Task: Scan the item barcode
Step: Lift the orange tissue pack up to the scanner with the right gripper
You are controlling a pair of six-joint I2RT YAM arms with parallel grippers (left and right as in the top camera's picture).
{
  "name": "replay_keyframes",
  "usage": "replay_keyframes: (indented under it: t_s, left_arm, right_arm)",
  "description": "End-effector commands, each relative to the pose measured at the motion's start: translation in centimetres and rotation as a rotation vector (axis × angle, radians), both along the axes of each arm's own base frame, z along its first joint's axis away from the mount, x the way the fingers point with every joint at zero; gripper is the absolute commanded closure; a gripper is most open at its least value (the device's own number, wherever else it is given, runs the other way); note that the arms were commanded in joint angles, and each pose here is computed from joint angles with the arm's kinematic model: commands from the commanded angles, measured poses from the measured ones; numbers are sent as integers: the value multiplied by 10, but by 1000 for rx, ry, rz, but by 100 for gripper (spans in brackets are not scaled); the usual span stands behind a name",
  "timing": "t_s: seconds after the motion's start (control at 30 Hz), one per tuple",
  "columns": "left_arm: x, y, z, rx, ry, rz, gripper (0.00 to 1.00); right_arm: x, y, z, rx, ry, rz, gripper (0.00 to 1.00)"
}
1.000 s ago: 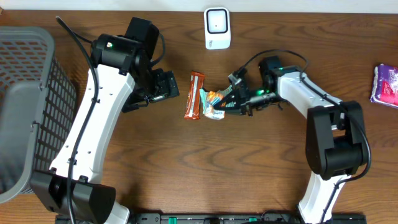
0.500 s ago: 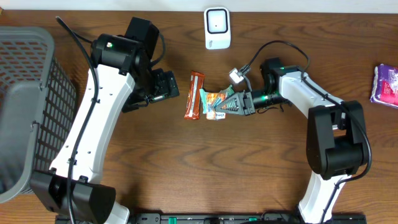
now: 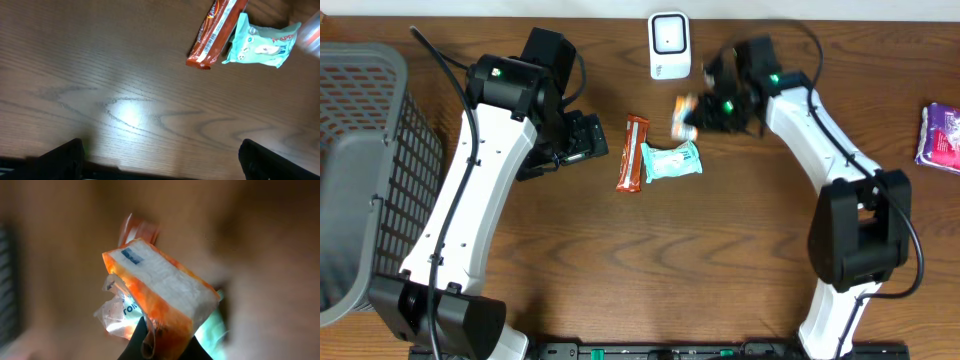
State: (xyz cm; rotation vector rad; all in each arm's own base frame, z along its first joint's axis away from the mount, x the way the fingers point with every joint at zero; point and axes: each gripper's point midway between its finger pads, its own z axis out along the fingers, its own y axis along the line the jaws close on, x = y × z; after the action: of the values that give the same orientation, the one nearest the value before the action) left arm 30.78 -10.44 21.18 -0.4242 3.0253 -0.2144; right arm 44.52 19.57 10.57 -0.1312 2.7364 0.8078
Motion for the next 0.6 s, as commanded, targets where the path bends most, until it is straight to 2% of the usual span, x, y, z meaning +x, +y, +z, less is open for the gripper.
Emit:
replay_keyframes:
  t_s: [0.0,0.07,0.17,0.37,0.57]
  left_arm:
    - [0,2,-1,8,5,2,2]
    - [0,2,-1,8,5,2,2]
    - [0,2,-1,8,5,2,2]
    - [0,2,-1,8,5,2,2]
    - [0,2,-1,8,5,2,2]
  right_arm:
    - [67,-56,90,-420,-387,-398,99]
    - [82,-58,116,-498,-528,-444,99]
    - [98,-42,131,-515,-653,-441,99]
    - [121,-12,127,-414,-720,-433,99]
    - [141,-8,164,-334,-788,-451,99]
